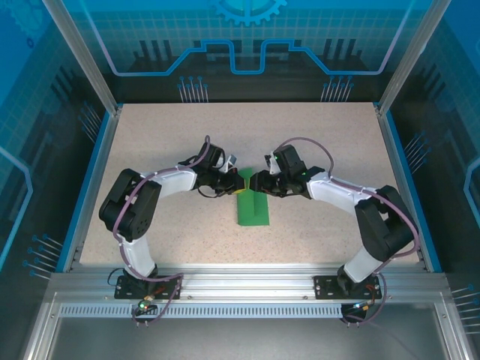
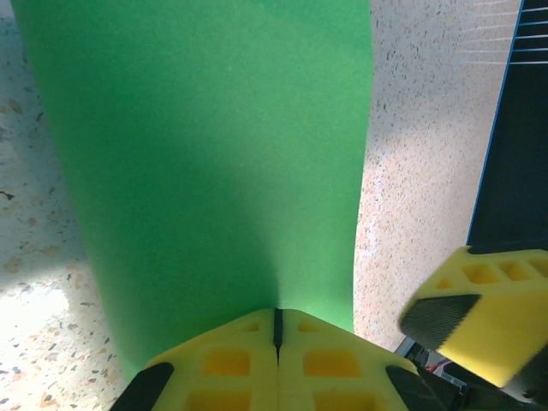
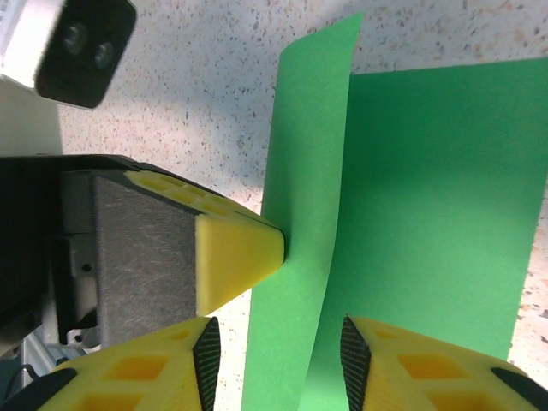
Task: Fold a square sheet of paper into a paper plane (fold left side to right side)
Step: First fold in half a square sheet of paper at the center of the table.
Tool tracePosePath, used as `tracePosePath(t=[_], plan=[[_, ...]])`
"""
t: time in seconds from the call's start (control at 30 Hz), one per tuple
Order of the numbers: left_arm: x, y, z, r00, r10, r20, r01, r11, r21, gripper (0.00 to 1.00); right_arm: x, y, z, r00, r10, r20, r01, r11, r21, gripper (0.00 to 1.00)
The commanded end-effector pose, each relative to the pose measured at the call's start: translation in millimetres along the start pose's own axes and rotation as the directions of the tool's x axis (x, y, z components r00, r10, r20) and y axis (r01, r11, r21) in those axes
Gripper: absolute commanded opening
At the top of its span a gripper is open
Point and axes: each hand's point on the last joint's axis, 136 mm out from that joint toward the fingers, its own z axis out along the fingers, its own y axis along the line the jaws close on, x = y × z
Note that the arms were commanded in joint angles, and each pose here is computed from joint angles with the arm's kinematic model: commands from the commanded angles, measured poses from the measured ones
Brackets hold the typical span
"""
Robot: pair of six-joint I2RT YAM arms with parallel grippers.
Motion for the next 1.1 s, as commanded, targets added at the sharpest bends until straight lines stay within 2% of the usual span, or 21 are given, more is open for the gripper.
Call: tracePosePath(t=[0.0,0.23,0.33,0.47,0.57,0.63,0.7,0.77,0.9,1.07], plan=[[0.0,-1.0,2.8,1.000,0.012,-0.011,-0.012,1.000,-0.015,0.03,4.8,6.2,9.6,0.999,0.018,-0.040,-0.020,0.999,-0.045,0.41],[0.3,-0.8,3.0,1.000,0.012,-0.012,-0.012,1.000,-0.017,0.02,9.3,1.0,17.7,0.997,0.034,-0.068,-0.036,0.999,-0.032,0.39],[1.0,-1.4,3.2,1.000,0.012,-0.014,-0.012,1.000,-0.015,0.02,12.3,0.9,21.6,0.995,0.042,-0.088,-0.046,0.998,-0.042,0.34],[0.6,-2.2,2.4,1.000,0.016,-0.011,-0.016,1.000,-0.014,0.02,12.8,-0.1,24.2,0.994,0.049,-0.097,-0.053,0.998,-0.042,0.22],[1.5,-3.3,0.5,1.000,0.020,-0.010,-0.021,1.000,-0.014,0.02,12.7,-4.6,24.4,0.994,0.047,-0.095,-0.049,0.999,-0.014,0.07],[2.0,-4.3,-3.7,1.000,0.030,-0.004,-0.030,0.999,-0.023,0.06,13.5,-12.4,23.9,0.994,0.052,-0.095,-0.050,0.998,0.028,0.02],[2.4,-6.1,-11.7,0.998,0.054,0.011,-0.053,0.998,-0.046,0.12,14.3,-21.7,22.8,0.994,0.057,-0.092,-0.051,0.996,0.076,0.01],[2.6,-4.7,-20.1,0.997,0.073,0.027,-0.070,0.994,-0.083,0.24,14.5,-30.4,21.8,0.994,0.063,-0.092,-0.052,0.991,0.122,0.02],[5.8,1.2,-33.2,0.994,0.100,0.039,-0.093,0.984,-0.153,0.39,16.1,-46.4,20.4,0.993,0.060,-0.105,-0.037,0.977,0.211,0.02],[10.3,13.2,-30.7,0.997,0.081,0.020,-0.075,0.978,-0.193,0.47,16.4,-61.9,19.4,0.992,0.074,-0.105,-0.041,0.958,0.283,0.03]])
